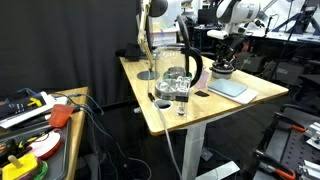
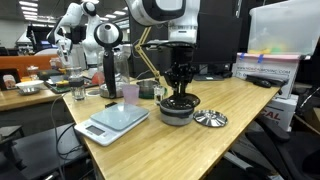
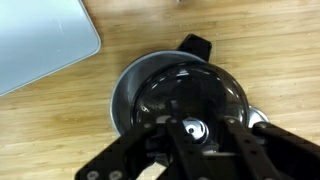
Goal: Put the black lid on the gray pot
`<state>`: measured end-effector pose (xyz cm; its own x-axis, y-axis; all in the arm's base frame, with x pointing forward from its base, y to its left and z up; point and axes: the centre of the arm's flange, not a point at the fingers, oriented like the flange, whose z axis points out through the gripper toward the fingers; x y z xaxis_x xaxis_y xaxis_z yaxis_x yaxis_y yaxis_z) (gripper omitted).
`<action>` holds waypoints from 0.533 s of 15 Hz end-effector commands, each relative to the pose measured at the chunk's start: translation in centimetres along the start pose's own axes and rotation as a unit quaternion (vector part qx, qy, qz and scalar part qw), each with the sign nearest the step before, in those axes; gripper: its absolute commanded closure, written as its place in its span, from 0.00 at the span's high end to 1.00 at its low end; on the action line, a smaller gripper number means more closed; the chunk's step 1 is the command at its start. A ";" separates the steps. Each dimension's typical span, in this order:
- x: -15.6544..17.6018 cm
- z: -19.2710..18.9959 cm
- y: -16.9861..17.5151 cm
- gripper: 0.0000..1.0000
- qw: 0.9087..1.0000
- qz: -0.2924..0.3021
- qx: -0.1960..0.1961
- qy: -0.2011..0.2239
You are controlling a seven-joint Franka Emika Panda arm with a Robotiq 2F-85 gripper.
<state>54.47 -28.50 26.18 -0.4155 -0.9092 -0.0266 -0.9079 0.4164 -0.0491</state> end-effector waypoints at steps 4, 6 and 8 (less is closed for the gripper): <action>-0.7 -1.3 0.7 0.07 1.000 -0.003 0.020 -0.009; -0.9 -1.7 1.0 0.07 1.000 -0.004 0.021 -0.009; -0.7 -1.9 1.3 0.07 1.000 -0.003 0.019 -0.008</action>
<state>54.62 -27.84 27.47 -0.4064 -0.9131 -0.0335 -0.9101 0.4077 -0.0737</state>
